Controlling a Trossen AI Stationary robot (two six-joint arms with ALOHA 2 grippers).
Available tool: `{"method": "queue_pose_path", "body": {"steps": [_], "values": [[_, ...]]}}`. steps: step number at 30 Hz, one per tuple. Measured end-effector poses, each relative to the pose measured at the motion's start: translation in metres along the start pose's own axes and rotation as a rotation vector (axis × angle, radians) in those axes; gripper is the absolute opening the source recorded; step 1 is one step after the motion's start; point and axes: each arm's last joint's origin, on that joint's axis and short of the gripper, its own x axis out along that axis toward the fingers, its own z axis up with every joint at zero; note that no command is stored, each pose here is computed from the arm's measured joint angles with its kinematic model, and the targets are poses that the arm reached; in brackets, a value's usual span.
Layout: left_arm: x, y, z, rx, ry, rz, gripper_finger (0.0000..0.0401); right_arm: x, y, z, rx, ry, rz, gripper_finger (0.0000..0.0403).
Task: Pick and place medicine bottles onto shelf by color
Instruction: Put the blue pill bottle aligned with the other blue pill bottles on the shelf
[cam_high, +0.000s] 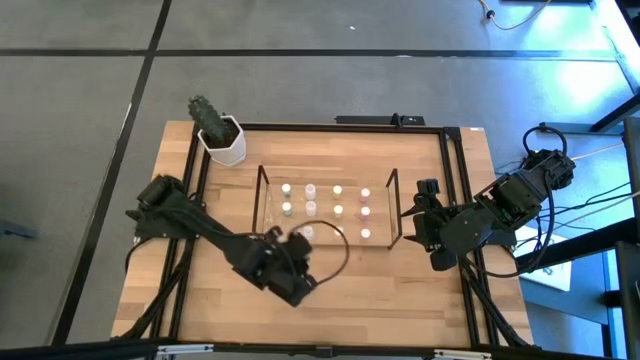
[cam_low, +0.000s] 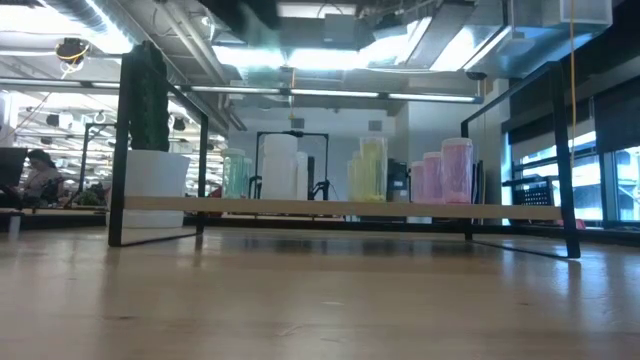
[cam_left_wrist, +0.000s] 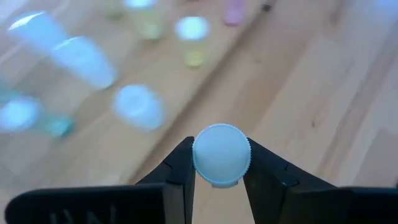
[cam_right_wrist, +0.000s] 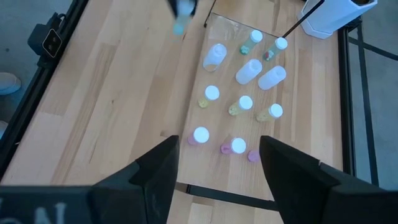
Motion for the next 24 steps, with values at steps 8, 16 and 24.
{"method": "queue_pose_path", "body": {"steps": [8, 16, 24], "values": [[-0.031, 0.023, -0.004, -0.226, 0.022, 0.088, 0.0092, 0.0, 0.0, 0.001, 0.006, -0.012, 0.002, 0.0224], [-0.039, 0.03, -0.003, -0.276, 0.0, 0.109, 0.0092, 0.0, 0.0, 0.002, 0.008, -0.017, 0.003, 0.0224], [-0.037, 0.034, -0.003, -0.275, 0.005, 0.153, 0.0092, 0.0, 0.0, 0.002, 0.008, -0.017, 0.003, 0.0224]]}}
